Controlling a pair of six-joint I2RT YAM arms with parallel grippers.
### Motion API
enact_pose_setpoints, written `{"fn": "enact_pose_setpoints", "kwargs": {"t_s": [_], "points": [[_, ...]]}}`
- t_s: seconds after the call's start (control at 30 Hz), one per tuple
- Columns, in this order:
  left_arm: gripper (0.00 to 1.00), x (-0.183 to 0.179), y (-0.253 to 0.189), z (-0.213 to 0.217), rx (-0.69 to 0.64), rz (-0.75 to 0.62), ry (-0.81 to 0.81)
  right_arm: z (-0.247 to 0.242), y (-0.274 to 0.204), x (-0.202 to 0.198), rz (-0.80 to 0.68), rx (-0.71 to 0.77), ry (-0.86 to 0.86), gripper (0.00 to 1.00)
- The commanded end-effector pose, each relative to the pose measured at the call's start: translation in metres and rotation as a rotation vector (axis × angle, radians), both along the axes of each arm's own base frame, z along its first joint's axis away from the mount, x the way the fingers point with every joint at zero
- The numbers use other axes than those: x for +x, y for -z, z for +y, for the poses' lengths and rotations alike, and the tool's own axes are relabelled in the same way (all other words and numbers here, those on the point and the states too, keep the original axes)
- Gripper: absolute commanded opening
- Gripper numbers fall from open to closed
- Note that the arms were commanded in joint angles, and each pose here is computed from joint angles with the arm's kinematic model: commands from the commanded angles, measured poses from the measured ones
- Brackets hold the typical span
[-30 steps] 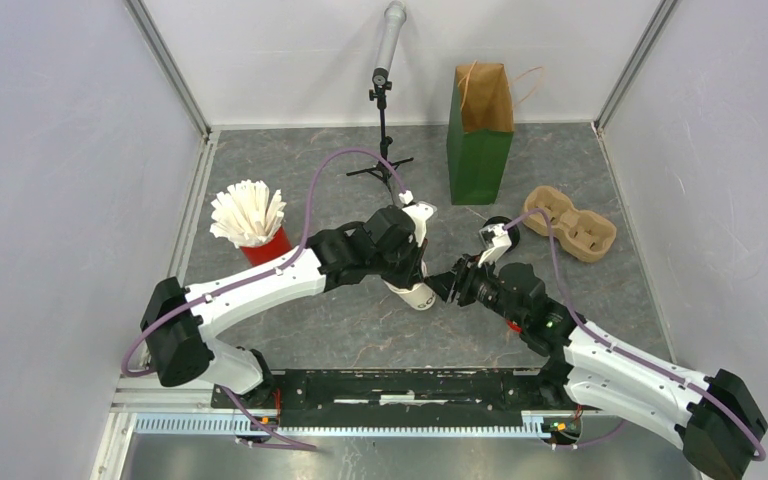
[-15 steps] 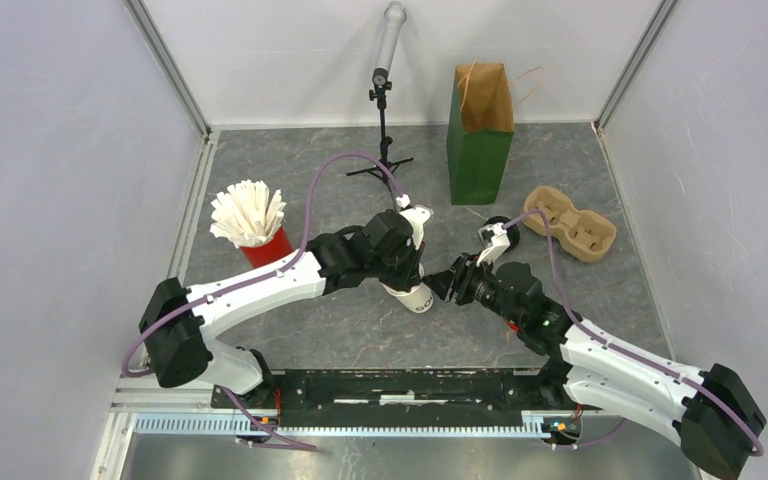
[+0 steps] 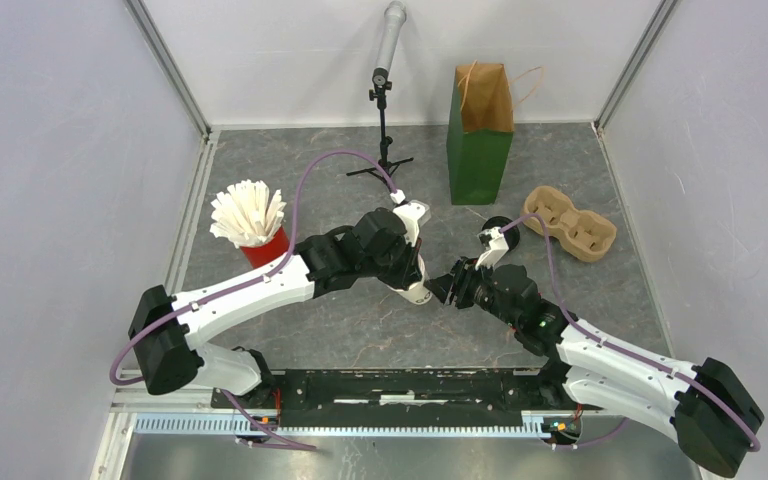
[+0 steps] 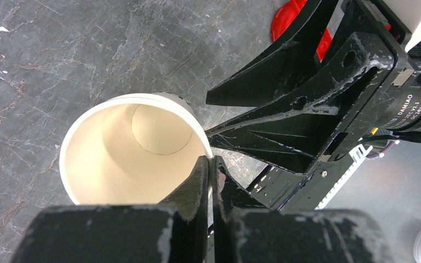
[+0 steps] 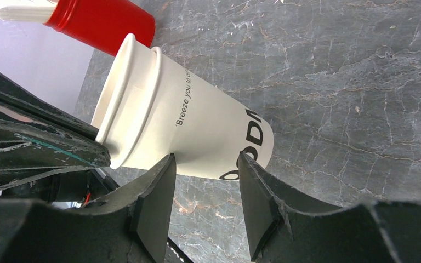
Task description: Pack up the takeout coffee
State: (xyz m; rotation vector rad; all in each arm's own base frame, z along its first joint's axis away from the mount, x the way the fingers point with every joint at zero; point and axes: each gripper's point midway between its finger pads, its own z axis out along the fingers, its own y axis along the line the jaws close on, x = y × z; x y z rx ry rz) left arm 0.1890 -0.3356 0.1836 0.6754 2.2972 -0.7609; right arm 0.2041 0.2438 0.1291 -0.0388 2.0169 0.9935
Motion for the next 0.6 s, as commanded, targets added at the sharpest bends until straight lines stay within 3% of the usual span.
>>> {"fn": "enact_pose_setpoints", "kwargs": {"t_s": [0.0,0.57], "points": [[0.02,0.001,-0.029,-0.013,-0.114,-0.019,-0.005,-0.001,-0.005,0.003,-0.022,0.013,0.013,0.52],[0.02,-0.003,-0.022,-0.012,-0.096,-0.012,0.011,0.000,-0.053,0.006,-0.089,0.105,0.028,0.52]]}}
